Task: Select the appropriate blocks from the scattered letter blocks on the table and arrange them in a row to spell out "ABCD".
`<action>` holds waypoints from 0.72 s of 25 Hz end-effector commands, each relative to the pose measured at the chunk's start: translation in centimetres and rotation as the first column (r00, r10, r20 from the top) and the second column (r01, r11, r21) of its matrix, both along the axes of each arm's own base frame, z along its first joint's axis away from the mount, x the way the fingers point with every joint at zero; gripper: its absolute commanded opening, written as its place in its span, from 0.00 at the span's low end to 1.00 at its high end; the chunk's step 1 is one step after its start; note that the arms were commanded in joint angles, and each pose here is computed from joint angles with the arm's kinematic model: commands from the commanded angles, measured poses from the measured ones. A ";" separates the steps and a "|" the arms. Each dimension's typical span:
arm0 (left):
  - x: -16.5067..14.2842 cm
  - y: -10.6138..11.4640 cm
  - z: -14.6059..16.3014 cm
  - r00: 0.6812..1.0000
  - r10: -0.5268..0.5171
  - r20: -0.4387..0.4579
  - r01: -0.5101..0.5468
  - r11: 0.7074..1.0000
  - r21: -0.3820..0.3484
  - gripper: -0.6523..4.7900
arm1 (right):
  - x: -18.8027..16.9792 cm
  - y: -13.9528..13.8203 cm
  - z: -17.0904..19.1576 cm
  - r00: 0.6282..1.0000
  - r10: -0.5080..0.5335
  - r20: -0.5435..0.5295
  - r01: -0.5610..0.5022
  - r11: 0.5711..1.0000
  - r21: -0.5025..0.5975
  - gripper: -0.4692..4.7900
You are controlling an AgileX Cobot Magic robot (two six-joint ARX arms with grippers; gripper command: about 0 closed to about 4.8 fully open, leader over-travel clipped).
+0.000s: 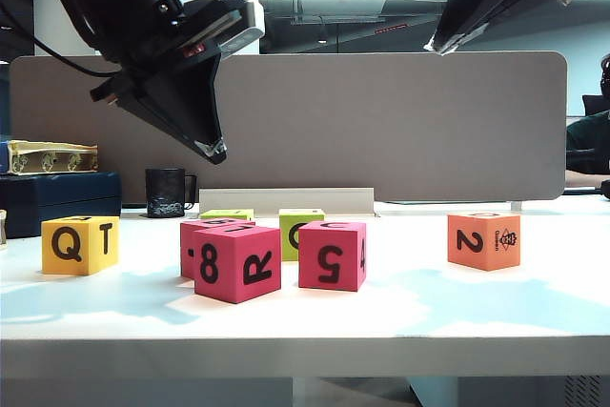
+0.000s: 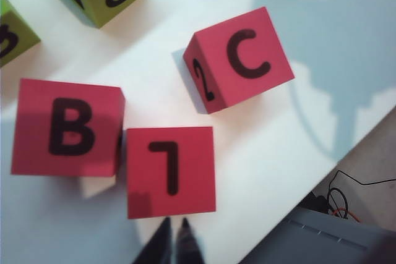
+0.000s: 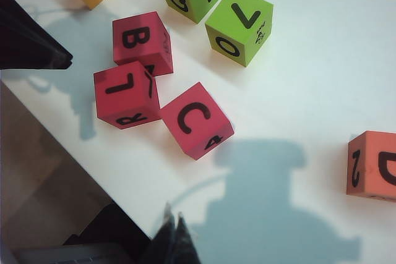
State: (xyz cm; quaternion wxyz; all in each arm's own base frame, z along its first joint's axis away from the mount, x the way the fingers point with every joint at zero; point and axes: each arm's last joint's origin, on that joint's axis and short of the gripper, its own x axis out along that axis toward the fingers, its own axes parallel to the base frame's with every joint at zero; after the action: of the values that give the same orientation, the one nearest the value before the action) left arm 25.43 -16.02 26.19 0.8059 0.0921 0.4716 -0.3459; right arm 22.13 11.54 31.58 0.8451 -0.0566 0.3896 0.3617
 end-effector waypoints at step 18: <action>1.2 -0.8 -3.8 0.987 0.032 -0.157 -0.020 0.997 0.074 0.76 | 0.0 0.0 0.3 1.000 -0.011 0.026 0.011 1.000 -0.011 0.09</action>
State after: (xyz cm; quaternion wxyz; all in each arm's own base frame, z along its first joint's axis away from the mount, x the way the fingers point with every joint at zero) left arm 26.65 -16.72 22.55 0.7700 0.0896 0.5424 -0.3240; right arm 22.16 11.49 31.57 0.8487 -0.0617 0.3898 0.3521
